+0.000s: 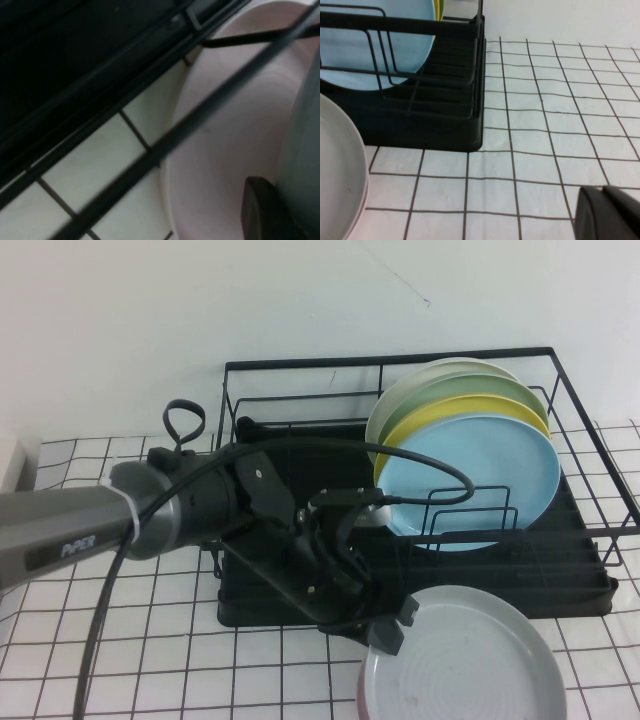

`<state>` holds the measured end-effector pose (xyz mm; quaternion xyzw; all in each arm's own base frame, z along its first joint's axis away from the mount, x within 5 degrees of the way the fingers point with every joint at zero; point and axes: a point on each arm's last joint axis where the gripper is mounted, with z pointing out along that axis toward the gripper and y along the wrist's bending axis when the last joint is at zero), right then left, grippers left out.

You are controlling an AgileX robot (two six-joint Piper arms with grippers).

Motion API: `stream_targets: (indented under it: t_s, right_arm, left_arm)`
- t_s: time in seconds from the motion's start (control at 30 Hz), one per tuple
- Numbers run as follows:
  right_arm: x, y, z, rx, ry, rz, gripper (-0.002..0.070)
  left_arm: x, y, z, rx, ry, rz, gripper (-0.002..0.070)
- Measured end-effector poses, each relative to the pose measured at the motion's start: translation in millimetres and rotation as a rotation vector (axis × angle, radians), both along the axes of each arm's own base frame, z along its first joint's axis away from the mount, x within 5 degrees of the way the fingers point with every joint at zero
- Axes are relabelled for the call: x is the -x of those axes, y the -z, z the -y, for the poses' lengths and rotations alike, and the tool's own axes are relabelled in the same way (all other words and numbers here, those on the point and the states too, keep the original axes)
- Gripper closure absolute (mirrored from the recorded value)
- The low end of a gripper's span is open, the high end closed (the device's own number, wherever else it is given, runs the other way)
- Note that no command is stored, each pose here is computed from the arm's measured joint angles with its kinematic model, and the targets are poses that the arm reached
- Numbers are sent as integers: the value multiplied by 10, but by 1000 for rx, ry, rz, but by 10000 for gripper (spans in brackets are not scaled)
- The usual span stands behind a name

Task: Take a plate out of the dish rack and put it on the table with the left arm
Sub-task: Place the plate from the table

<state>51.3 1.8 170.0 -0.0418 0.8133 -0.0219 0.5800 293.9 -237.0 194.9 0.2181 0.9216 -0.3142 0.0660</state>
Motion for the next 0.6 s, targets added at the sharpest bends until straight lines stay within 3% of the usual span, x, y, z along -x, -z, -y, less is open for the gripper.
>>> stream_targets:
  t_s: [0.47, 0.6]
  right_arm:
    - [0, 0, 0, 0, 0, 0, 678]
    - [0, 0, 0, 0, 0, 0, 678]
  left_arm:
    - [-28, 146, 17, -17, -12, -34, 621]
    - [-32, 146, 17, -16, -13, -30, 559]
